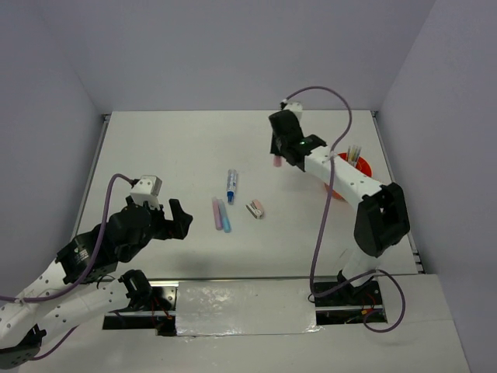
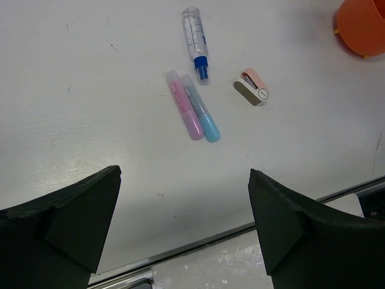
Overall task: Sort the stationery into containers
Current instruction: Pick up the stationery from the center of the board, then place the stationery in the storage box.
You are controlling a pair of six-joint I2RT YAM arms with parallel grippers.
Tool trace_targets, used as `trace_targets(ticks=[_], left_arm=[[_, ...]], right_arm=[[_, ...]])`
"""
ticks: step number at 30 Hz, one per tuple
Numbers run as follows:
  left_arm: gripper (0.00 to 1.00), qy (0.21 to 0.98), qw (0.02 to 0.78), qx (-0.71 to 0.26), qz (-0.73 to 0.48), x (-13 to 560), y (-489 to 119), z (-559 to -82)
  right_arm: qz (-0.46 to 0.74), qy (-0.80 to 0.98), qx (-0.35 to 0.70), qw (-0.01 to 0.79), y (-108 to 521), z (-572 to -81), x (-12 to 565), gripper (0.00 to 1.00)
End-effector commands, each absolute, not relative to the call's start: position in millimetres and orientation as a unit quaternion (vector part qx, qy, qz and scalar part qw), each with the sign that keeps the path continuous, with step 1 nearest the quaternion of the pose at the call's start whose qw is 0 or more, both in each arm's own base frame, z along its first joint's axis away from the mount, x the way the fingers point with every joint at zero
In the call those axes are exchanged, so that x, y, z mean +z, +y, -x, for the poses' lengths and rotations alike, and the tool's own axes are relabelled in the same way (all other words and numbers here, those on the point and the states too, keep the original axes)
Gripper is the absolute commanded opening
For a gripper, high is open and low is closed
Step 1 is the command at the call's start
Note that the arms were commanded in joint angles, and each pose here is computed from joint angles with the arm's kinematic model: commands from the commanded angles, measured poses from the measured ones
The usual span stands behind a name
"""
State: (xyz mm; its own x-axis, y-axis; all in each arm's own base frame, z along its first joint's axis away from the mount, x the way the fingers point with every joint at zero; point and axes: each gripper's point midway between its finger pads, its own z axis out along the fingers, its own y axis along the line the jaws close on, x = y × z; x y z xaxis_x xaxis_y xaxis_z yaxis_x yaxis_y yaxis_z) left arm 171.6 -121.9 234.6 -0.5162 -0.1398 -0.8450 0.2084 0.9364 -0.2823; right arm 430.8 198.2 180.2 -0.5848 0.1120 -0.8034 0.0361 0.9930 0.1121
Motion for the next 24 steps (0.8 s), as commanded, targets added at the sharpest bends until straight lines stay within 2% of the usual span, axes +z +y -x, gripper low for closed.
trace_targets(ticks=[1,3,7,15,24], left_arm=[[0.99,0.840,0.506,-0.194,-0.020,245,-126,-174],[0.99,0.839,0.508,-0.195,-0.019,246,-126,-174],[0.99,0.840,0.504,-0.197,-0.025,244,-128,-174],[0.99,0.843,0.500,-0.196,-0.032,243,-132,-175],[0.99,0.843,0.499,-0.198,-0.036,242,-133,-174]], right_arm=[[-0.029,0.885,-0.099,0.454,111,-435,180,0.03],[-0.106,0.876,-0.201,0.425,42,-423,179,0.03],[-0.168,0.856,-0.261,0.413,-21,-406,185,0.04],[-0.177,0.845,-0.285,0.417,-37,-398,185,0.09],[-0.172,0.852,-0.269,0.415,-31,-404,176,0.20]])
